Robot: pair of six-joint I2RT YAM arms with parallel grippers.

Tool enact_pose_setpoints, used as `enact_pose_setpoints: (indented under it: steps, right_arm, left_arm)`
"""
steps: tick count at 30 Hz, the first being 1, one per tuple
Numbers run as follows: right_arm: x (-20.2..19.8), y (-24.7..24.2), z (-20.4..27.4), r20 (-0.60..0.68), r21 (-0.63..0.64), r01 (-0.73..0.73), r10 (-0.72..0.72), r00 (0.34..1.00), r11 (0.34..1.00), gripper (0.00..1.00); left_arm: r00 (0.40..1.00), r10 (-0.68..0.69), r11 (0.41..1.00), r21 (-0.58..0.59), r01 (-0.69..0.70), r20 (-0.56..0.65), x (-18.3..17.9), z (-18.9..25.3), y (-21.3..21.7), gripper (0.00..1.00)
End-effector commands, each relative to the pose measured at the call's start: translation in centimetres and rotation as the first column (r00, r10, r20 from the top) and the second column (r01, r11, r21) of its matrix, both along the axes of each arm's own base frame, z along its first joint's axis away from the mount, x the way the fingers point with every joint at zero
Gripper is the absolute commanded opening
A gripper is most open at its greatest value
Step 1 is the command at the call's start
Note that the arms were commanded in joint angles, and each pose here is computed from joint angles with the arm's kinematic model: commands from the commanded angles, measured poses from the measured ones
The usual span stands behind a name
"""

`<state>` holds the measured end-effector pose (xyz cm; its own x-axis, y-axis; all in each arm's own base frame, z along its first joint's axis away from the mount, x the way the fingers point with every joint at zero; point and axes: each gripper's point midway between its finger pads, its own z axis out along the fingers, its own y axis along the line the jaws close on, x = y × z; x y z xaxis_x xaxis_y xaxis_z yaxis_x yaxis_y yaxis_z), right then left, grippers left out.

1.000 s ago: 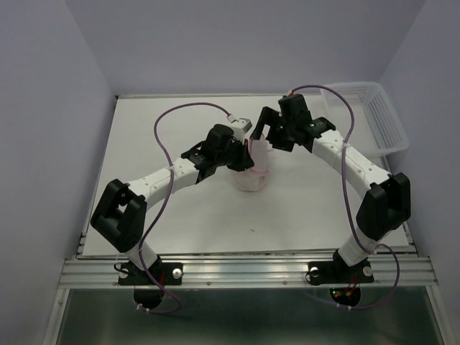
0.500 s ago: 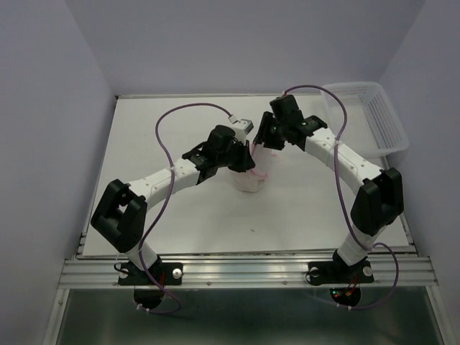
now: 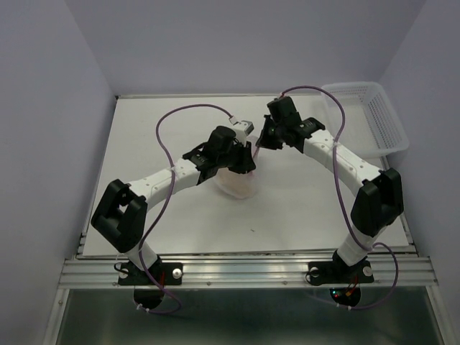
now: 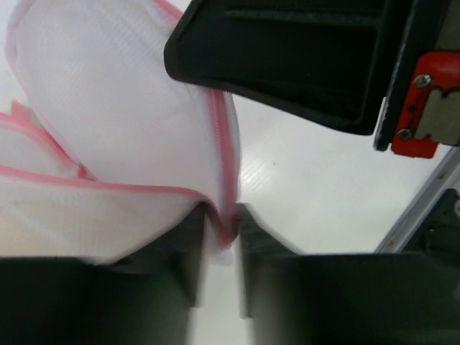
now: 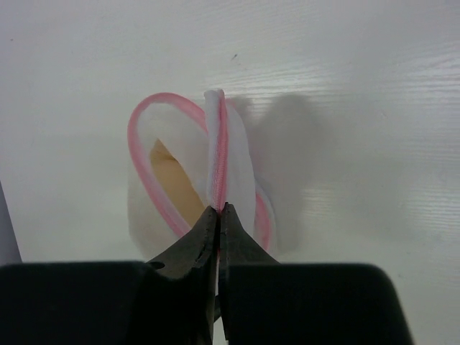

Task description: Unzip the laundry bag and remove the bra

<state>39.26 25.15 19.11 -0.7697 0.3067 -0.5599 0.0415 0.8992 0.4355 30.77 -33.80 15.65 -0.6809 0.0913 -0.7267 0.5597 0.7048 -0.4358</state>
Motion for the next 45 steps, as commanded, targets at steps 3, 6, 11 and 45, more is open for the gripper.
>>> enact_pose_setpoints:
  steps: [3,6,11,45]
  right_arm:
    - [0.5,-1.2,3.1,0.126,-0.01,0.017,-0.016,0.992,1.0,0.01]
    - [0.3,-1.4,3.0,0.135,-0.023,0.005,-0.002,0.991,1.0,0.01]
    - [-0.4,-1.7,4.2,0.174,-0.019,-0.02,0.023,0.984,1.0,0.01]
    - [-2.1,-2.6,6.8,0.261,-0.145,-0.183,0.216,0.941,0.972,0.01]
  left_arm:
    - [0.999,-0.01,0.998,-0.064,0.013,0.047,-0.1,3.1,-0.4,0.76]
    - [0.999,0.017,0.997,-0.071,-0.013,0.049,-0.6,3.9,0.4,0.86]
    - [0.99,0.143,0.986,-0.083,-0.142,0.007,-0.8,5.1,2.9,0.99]
    - [0.779,0.627,0.755,0.236,-0.612,0.011,6.9,1.2,15.7,0.2]
